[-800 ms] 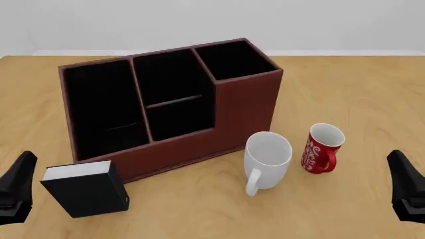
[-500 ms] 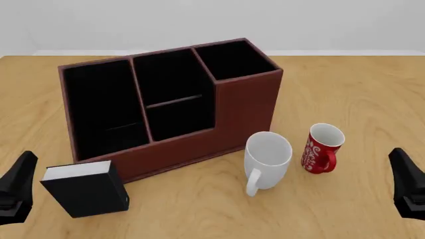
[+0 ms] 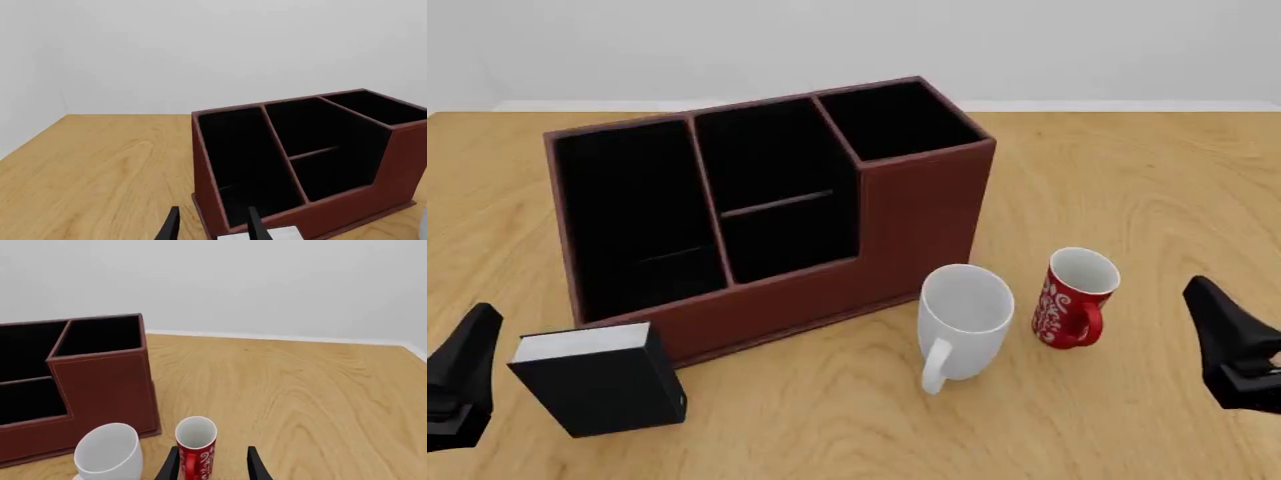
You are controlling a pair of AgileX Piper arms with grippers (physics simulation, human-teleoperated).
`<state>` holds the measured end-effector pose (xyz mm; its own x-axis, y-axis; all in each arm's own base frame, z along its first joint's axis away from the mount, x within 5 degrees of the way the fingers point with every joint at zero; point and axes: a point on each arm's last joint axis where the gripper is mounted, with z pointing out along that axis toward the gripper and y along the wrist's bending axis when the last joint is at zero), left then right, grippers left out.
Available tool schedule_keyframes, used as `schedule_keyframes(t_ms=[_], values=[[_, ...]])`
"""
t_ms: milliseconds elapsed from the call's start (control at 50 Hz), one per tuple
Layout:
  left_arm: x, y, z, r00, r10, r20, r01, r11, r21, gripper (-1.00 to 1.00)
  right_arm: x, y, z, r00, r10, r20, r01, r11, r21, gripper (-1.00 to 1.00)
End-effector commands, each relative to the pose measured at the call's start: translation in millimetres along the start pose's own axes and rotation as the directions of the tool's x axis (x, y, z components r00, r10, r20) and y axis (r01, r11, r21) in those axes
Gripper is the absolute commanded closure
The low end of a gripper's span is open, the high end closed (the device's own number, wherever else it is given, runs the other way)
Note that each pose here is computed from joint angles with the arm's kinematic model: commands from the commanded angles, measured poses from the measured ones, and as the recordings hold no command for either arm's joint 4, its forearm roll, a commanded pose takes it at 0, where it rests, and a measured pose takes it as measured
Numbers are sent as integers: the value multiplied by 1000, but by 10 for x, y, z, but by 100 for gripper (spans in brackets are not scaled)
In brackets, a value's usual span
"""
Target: Pick up the red mug and place it to the right of the caddy.
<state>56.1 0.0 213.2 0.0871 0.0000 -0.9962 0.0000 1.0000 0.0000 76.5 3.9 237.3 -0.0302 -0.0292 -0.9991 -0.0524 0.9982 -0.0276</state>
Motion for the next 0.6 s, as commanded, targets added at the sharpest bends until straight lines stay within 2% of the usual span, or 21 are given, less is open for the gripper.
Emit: schedule_keyframes(t_ms=[20, 260, 600], values=[[0, 0, 0, 1000, 0, 0, 0, 1000, 0, -100, 54, 20, 114, 999, -1, -42, 0, 1000, -22, -100], [0, 0, 0, 1000, 0, 0, 0, 1000, 0, -100, 256, 14, 266, 995, -13, -97, 12, 1000, -11, -100], [0, 0, 0, 1000, 0, 0, 0, 1000, 0, -100, 410, 32, 418, 989, -25, -144, 22, 999, -25, -100]])
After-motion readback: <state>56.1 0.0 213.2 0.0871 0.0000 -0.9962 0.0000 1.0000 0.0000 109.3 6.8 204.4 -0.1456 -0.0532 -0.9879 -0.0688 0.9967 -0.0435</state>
